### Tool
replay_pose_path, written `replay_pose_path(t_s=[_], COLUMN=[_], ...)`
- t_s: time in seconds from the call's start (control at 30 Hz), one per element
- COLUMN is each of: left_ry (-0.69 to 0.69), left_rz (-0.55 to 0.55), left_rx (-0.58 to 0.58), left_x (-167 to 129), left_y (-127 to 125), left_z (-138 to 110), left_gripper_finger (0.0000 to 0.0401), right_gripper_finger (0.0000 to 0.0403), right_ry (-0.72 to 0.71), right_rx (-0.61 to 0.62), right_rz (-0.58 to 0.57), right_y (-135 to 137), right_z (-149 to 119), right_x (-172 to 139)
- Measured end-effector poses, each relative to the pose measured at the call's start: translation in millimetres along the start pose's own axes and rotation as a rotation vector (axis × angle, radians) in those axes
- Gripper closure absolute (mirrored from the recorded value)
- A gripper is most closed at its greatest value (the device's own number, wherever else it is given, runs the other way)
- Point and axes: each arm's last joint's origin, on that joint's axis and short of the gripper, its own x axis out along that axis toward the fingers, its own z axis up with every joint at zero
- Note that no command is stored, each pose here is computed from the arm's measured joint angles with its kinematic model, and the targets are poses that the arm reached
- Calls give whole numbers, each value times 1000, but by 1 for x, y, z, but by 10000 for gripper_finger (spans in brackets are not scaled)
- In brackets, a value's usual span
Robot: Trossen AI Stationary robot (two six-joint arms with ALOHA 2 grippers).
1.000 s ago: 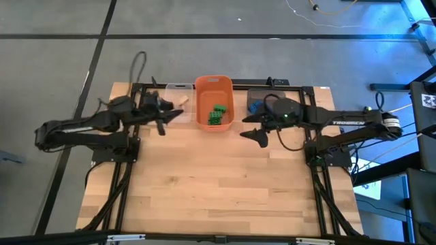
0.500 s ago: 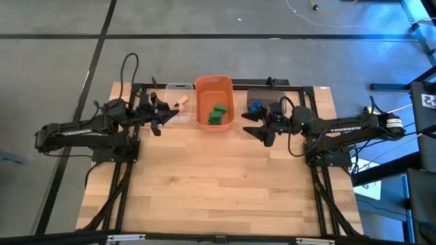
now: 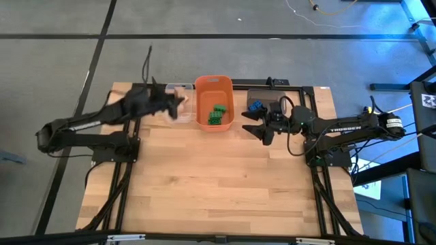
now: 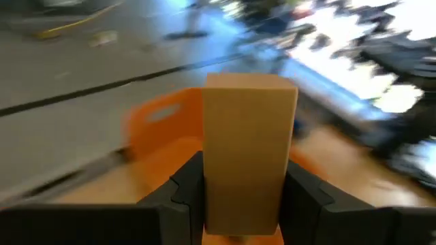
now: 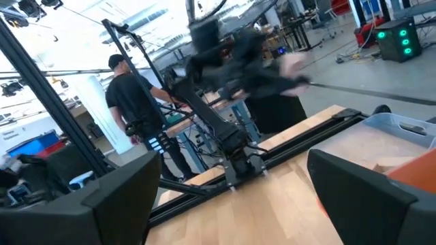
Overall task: Sort & place blocks by color
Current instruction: Put the brown block into the transparent bin
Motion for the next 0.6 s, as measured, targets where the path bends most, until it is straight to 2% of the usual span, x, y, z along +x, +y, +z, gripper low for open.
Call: replay_pose_path(t_s=[0.1,0.23,0.4,0.5,0.6], left_ry=[133,303,532,626,662], left_rz=[156,252,325,351,371], left_rx=[-2,-43,-132,-169,-173], left_x=[25,62,103,118,126], left_y=[25,65,107,117,123], left_z=[11,8,-29,-50,-61], left_gripper_finger=[283,283,283,283,283], right_gripper_finger=[34,34,34,34,34], right_ry=[0,6,52,70,74], right_rx=[2,2,32,55,56], right_rz=[0,-18,-47,-58,-61], right_y=[0,-1,-3,-4,-5], right_z=[0,-1,-5,-7,-8], right_x=[0,0,0,0,0])
